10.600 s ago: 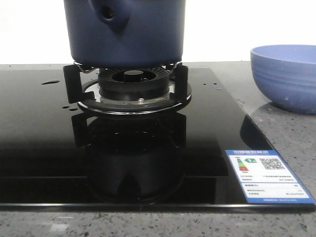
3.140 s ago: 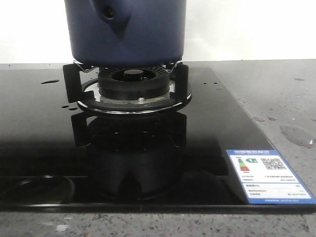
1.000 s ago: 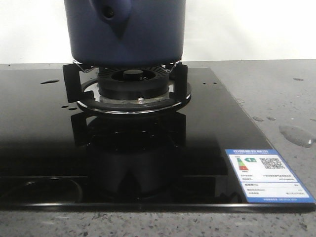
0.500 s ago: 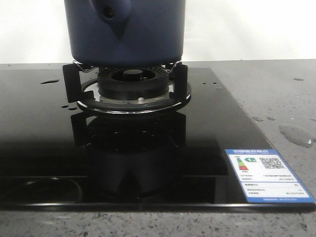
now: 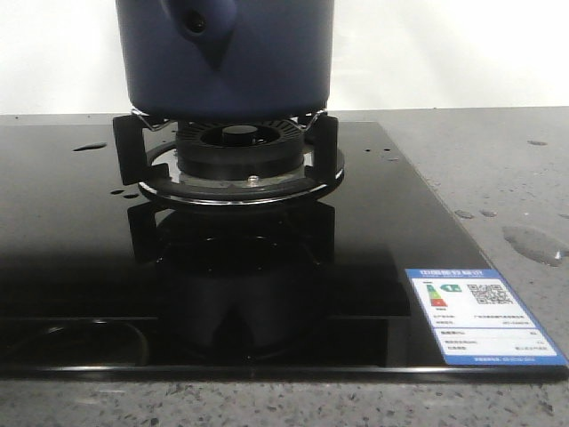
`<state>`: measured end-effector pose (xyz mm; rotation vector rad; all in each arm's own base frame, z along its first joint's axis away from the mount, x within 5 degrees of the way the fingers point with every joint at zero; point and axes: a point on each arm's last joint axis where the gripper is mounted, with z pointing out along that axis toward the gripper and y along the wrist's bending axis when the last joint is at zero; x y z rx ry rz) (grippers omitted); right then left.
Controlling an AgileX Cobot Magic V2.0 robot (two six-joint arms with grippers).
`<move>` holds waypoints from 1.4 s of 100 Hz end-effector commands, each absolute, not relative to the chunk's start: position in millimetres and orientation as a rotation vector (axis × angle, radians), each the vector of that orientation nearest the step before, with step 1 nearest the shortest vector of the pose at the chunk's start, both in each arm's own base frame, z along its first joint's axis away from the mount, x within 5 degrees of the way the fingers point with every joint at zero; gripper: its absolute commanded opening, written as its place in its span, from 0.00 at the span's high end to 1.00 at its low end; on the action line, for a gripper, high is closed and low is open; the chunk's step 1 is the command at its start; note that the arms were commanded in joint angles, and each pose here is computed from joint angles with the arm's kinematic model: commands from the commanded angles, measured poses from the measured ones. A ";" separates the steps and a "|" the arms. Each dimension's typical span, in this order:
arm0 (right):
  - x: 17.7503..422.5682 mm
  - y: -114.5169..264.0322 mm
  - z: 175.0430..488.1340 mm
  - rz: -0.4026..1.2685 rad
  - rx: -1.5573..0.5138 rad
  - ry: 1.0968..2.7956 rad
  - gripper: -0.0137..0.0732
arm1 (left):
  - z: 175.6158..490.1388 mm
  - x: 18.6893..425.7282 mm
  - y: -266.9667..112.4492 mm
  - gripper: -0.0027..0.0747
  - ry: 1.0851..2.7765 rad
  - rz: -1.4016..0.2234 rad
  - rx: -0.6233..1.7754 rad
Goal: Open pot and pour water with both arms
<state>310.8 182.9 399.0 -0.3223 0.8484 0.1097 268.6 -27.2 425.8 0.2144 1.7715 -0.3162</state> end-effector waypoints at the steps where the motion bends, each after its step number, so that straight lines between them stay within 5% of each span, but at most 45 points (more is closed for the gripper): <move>1: 291.9 172.3 432.9 0.113 -0.257 0.695 0.91 | 452.7 258.3 -23.7 0.52 1.652 -0.310 0.152; 31: 285.2 163.8 444.5 0.146 -0.262 0.844 0.91 | 454.3 256.0 -29.8 0.52 1.653 -0.411 0.160; 71: 266.9 78.8 464.0 0.217 -0.380 1.644 0.89 | 464.9 243.0 -54.5 0.52 1.536 -0.708 0.335; 99: 264.3 -4.7 408.0 0.266 -0.068 2.294 0.89 | 468.3 233.8 -88.4 0.52 1.455 -0.761 0.487; 140: 262.8 -31.5 326.1 0.208 0.084 2.514 0.89 | 468.7 229.6 -105.9 0.52 1.429 -0.749 0.534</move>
